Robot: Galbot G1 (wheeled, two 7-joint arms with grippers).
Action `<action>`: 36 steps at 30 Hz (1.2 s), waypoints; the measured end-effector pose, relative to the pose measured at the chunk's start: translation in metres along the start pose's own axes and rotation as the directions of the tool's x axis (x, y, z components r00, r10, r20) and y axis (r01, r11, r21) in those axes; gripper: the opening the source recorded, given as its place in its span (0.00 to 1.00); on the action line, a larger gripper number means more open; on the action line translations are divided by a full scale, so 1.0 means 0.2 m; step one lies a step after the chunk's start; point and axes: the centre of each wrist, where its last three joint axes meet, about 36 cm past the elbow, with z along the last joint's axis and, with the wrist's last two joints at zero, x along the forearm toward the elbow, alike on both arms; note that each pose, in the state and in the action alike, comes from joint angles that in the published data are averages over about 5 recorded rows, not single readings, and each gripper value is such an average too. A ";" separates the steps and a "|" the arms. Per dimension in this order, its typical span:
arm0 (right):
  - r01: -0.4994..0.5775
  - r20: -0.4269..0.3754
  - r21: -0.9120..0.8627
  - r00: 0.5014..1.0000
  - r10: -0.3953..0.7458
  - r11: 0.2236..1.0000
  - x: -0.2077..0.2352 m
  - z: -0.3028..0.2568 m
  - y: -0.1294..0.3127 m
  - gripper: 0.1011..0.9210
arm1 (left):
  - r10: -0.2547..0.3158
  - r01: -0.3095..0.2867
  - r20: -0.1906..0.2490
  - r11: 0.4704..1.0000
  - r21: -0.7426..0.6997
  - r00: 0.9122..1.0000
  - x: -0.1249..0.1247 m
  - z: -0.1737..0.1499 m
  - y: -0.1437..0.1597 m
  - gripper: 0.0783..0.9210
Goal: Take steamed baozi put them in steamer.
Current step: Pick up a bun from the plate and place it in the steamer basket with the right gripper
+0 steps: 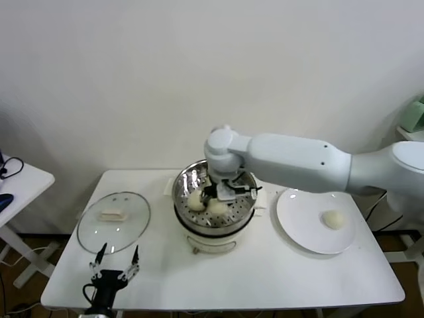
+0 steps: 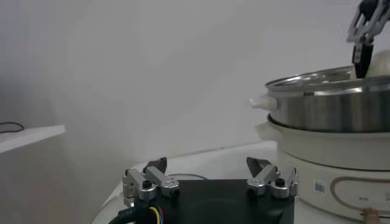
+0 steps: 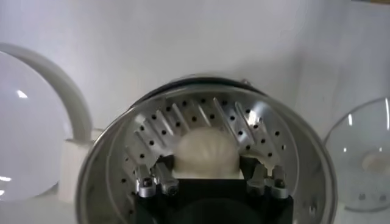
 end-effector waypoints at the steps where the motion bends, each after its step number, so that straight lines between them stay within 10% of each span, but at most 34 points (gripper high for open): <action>1: 0.003 0.005 0.002 1.000 -0.003 1.000 -0.01 0.00 0.00 0.74 | 0.000 0.000 -0.001 1.000 0.000 1.000 0.00 0.00 0.00 0.88; 36: 0.012 0.057 -0.004 0.998 -0.012 1.000 -0.12 0.03 0.01 0.88 | 0.005 -0.004 -0.012 1.000 0.018 1.000 0.01 0.01 -0.02 0.88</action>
